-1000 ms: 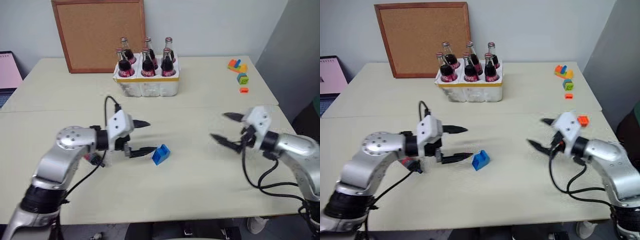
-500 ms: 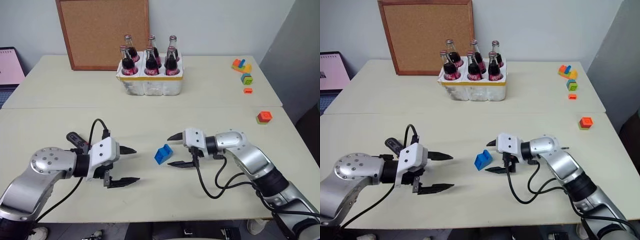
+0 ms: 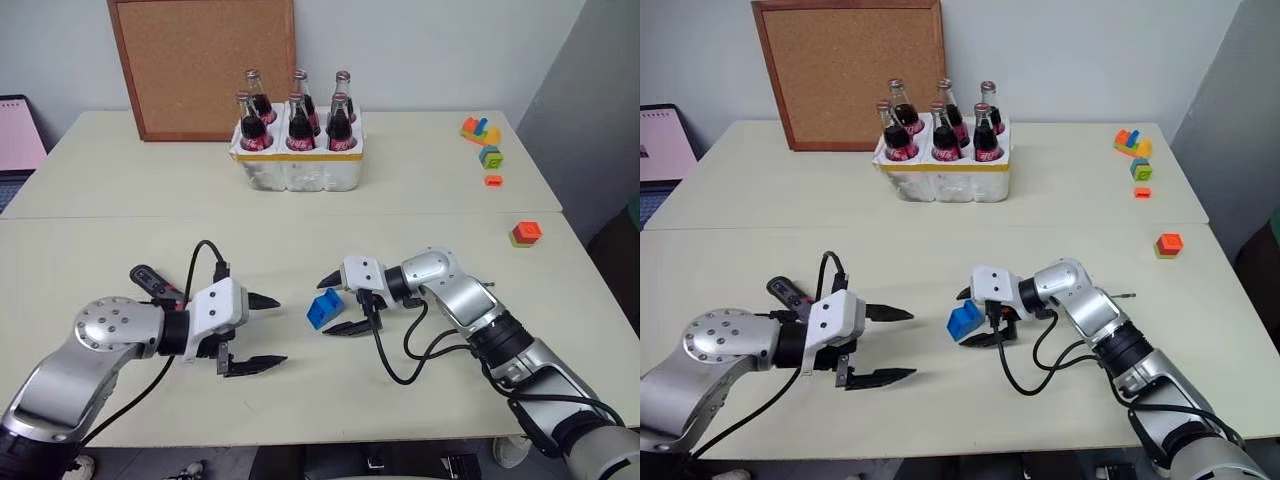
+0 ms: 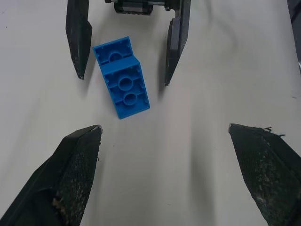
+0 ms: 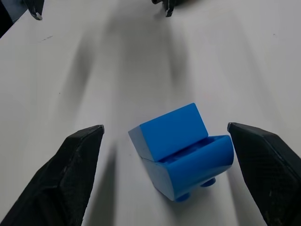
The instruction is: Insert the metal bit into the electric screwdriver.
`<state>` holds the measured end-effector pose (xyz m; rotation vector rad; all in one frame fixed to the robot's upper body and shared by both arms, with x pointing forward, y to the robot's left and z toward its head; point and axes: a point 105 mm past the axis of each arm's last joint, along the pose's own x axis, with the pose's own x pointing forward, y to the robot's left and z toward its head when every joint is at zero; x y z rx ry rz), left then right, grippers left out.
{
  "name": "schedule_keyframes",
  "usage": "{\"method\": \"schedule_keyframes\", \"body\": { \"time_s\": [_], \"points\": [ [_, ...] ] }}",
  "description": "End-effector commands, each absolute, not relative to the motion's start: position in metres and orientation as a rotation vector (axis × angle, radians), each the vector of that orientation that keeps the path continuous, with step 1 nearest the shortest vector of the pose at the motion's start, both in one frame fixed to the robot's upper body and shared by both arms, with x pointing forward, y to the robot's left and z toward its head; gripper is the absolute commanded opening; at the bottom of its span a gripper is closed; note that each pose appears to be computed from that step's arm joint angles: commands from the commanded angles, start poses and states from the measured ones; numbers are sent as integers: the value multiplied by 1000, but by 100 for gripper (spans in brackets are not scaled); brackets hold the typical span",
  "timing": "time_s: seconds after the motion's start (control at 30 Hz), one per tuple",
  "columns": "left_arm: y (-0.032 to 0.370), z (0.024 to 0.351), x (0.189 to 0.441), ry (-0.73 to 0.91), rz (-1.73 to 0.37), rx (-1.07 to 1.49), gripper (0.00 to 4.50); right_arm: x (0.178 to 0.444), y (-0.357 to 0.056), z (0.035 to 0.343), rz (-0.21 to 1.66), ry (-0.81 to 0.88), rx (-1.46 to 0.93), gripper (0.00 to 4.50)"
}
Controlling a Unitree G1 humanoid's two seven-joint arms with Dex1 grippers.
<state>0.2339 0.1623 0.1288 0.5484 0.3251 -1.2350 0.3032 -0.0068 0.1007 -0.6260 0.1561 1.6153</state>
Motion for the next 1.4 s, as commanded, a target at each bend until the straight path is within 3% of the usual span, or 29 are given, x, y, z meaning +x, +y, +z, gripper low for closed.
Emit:
{"method": "schedule_keyframes", "body": {
  "time_s": [0.03, 0.33, 0.53, 0.67, 0.77, 1.0, 1.2, 1.4],
  "points": [
    [157, 134, 234, 289, -1250, 569, 450, 302, -6, 114, 1628, 95, -651, 351],
    [153, 136, 236, 278, -1262, 556, 450, 298, -14, 121, 1609, 56, -660, 149],
    [140, 150, 243, 196, -1274, 502, 450, 305, -42, 150, 1418, -24, -578, 148],
    [120, 167, 253, 90, -1273, 415, 450, 314, -95, 160, 1139, -19, -509, 148],
    [99, 174, 259, 19, -1298, 379, 450, 327, -160, 158, 802, 21, -497, 148],
    [56, 177, 253, -53, -1446, 320, 450, 315, -262, 152, 290, 47, -419, 148],
    [28, 181, 253, -108, -1543, 265, 450, 302, -318, 132, 7, 120, -339, 148],
    [15, 180, 255, -125, -1564, 264, 450, 305, -329, 122, -72, 158, -255, 148]
  ]
}}
